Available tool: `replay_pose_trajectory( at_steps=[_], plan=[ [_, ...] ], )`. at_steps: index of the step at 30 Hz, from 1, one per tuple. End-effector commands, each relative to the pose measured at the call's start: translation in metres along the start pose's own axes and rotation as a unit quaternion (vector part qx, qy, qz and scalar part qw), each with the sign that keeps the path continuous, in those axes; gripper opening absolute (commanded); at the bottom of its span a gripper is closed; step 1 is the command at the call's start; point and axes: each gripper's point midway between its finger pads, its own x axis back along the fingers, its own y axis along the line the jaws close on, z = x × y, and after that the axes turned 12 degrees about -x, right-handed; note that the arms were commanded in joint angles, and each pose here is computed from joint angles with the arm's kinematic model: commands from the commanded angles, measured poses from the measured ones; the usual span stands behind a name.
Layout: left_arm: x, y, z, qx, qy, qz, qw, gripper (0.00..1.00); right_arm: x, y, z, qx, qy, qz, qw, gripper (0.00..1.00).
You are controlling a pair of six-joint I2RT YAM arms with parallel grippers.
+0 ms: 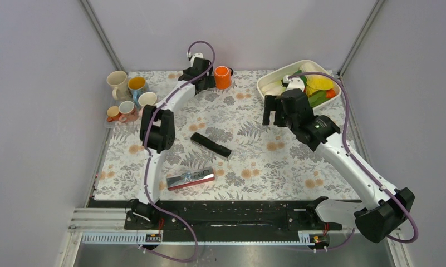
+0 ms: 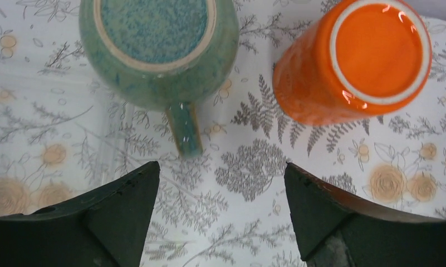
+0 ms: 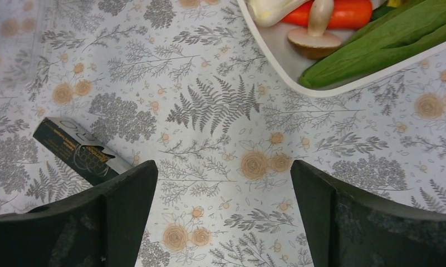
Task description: Turn the mug right side up
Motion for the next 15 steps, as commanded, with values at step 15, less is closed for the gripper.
replay_pose_trajectory(
  at_steps=[15],
  plan=[
    [-0.049,0.018,-0.022,0.045,0.004,0.018,0.999,0.46,0.032,-0.022,-0.05,0.005,-0.086,0.056,0.995,1.0]
  ],
)
